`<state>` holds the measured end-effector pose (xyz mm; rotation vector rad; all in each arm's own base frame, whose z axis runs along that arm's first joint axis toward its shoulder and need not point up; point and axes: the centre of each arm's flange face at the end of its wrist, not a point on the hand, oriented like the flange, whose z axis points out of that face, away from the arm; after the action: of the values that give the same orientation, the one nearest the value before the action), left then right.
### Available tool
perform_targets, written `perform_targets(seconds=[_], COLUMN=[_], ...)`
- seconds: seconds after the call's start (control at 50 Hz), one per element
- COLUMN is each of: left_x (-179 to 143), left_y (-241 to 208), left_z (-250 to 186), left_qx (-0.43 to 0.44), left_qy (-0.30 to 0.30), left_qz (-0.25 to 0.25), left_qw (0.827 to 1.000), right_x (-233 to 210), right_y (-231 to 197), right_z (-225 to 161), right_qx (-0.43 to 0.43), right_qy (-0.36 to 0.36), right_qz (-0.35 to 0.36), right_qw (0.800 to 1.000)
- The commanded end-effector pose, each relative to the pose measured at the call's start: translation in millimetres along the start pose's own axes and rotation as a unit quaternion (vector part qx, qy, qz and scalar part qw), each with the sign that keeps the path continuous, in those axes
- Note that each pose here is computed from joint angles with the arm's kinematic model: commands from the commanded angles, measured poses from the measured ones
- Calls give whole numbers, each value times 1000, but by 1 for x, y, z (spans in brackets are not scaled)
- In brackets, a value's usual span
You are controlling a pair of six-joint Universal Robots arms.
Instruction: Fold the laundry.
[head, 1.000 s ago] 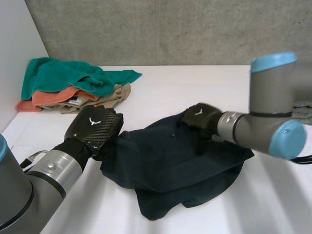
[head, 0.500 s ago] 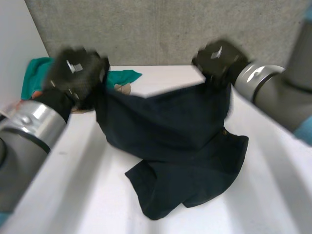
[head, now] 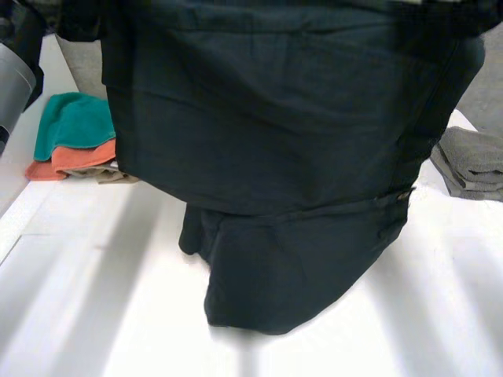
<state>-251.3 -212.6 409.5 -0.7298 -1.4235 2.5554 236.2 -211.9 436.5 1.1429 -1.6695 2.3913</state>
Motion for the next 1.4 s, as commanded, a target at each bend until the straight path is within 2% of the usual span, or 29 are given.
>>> perform_targets(seconds=[0.02,0.06,0.1,0.2,0.26,0.36,0.44,0.56,0.62,0.7,0.8,0.92,0.98,1.06,1.14,1.24,1.32,1.4], left_x=[11,10,17,32,40,43,49,45,43,53,53,52,59,72,81,93,100,105], left_y=[1,1,23,69,101,152,190,226,229,241,208,178,164,152,151,165,176,187], left_z=[-1,7,24,57,84,124,150,167,166,153,136,84,54,6,-43,-96,-118,-127], left_qx=[2,7,-11,-37,-26,9,31,47,35,-11,-40,-115,-153,-220,-291,-374,-412,-432], left_qy=[17,15,22,39,47,44,32,-6,-28,-26,-10,3,17,48,75,91,94,97], left_qz=[-8,-9,-11,-11,-9,1,9,16,13,5,-1,-9,-15,-22,-38,-96,-128,-139], left_qw=[1000,1000,1000,998,998,999,999,999,999,1000,999,993,988,974,953,918,897,886], right_x=[1,7,10,-9,-19,-40,-54,-75,-81,-77,-65,-67,-69,-81,-91,-101,-107,-113], right_y=[2,-1,2,74,98,142,175,210,217,205,180,170,190,223,227,245,257,262], right_z=[0,6,13,72,96,155,187,205,202,191,166,115,88,56,31,6,-7,-12], right_qx=[1,14,18,-40,-45,-5,42,79,67,54,31,-65,-142,-228,-245,-259,-256,-250], right_qy=[4,18,23,-1,2,79,120,136,127,119,101,26,-12,-66,-108,-157,-187,-199], right_qz=[-1,-6,-9,9,10,-10,-18,-23,-21,-19,-16,4,24,49,70,83,77,64], right_qw=[1000,1000,1000,999,999,997,992,987,989,991,994,998,990,970,961,950,945,945])
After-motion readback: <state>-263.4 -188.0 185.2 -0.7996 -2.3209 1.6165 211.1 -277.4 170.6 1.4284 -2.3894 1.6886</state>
